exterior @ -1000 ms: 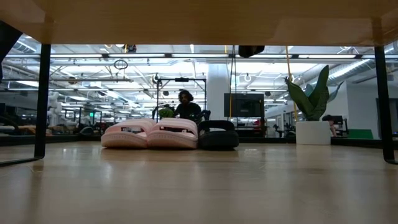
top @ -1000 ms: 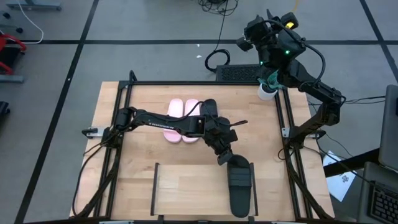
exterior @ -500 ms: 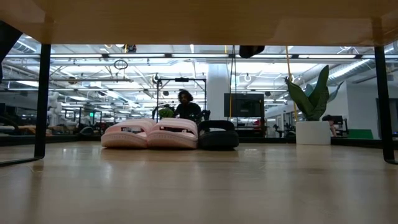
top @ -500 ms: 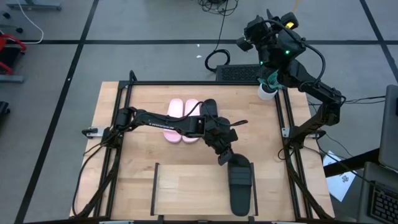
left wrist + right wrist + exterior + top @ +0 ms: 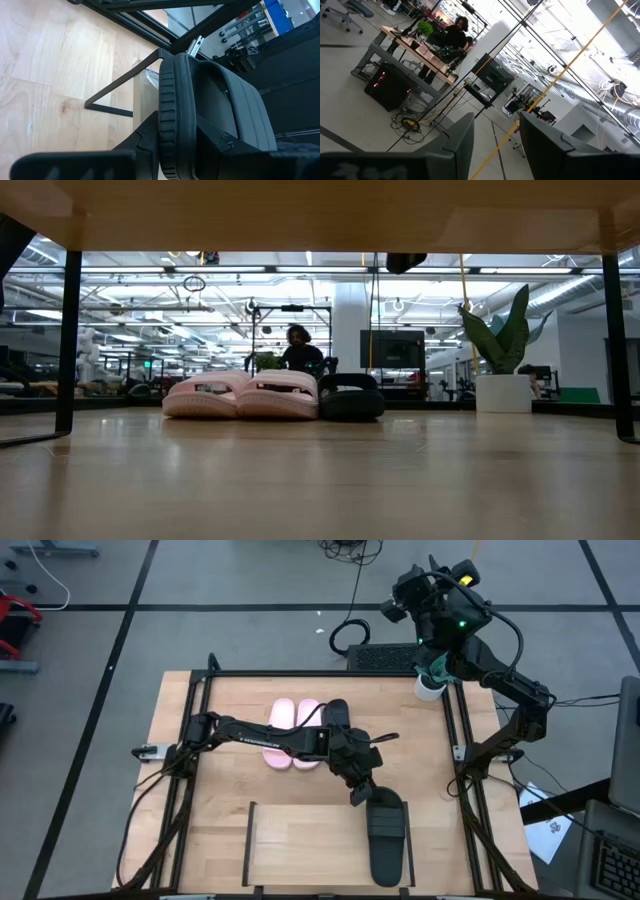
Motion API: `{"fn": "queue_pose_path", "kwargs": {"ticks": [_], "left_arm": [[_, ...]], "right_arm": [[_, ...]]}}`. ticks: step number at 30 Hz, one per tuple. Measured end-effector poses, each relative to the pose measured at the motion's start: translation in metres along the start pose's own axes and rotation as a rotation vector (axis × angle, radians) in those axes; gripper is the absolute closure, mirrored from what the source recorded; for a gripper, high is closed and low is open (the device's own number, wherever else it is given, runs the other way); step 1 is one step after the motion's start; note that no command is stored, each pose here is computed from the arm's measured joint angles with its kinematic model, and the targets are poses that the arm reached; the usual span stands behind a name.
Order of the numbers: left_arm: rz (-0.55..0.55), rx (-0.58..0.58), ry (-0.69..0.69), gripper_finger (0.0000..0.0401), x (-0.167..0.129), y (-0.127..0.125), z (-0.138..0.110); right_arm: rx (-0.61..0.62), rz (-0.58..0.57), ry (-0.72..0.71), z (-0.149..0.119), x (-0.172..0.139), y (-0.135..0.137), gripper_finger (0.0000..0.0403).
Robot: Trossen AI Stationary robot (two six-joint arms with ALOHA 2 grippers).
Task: Pick and place slides into the shelf
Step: Put the right black slipper on the shelf
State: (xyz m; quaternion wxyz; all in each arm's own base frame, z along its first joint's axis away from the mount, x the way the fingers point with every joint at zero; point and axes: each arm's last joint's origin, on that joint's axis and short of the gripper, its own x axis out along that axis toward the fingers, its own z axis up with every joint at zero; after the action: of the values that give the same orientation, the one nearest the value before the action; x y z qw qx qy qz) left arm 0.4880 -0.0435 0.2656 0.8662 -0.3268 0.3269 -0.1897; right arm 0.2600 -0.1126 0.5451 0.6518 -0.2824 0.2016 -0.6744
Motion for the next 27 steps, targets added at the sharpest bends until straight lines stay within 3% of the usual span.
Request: {"fn": "queue_pose_path", "kwargs": {"ticks": [7, 14, 18, 27], "left_arm": [[0.005, -0.024, 0.017, 0.0302, 0.0002, 0.0004, -0.0017], [0.035, -0.059, 0.019, 0.0199, 0.0002, 0.0021, -0.0031], [0.031, -0.053, 0.01, 0.0162, 0.0005, 0.0012, -0.0024], [0.011, -0.041, 0.028, 0.0148, 0.0028, -0.0032, -0.0053]], "right_arm": [[0.0, 0.0, 0.0, 0.0, 0.0, 0.0, 0.0257], [0.0, 0.0, 0.0, 0.0, 0.0, 0.0, 0.0257], [0.0, 0.0, 0.0, 0.0, 0.0, 0.0, 0.0257], [0.0, 0.0, 0.0, 0.0, 0.0, 0.0, 0.0257]]}}
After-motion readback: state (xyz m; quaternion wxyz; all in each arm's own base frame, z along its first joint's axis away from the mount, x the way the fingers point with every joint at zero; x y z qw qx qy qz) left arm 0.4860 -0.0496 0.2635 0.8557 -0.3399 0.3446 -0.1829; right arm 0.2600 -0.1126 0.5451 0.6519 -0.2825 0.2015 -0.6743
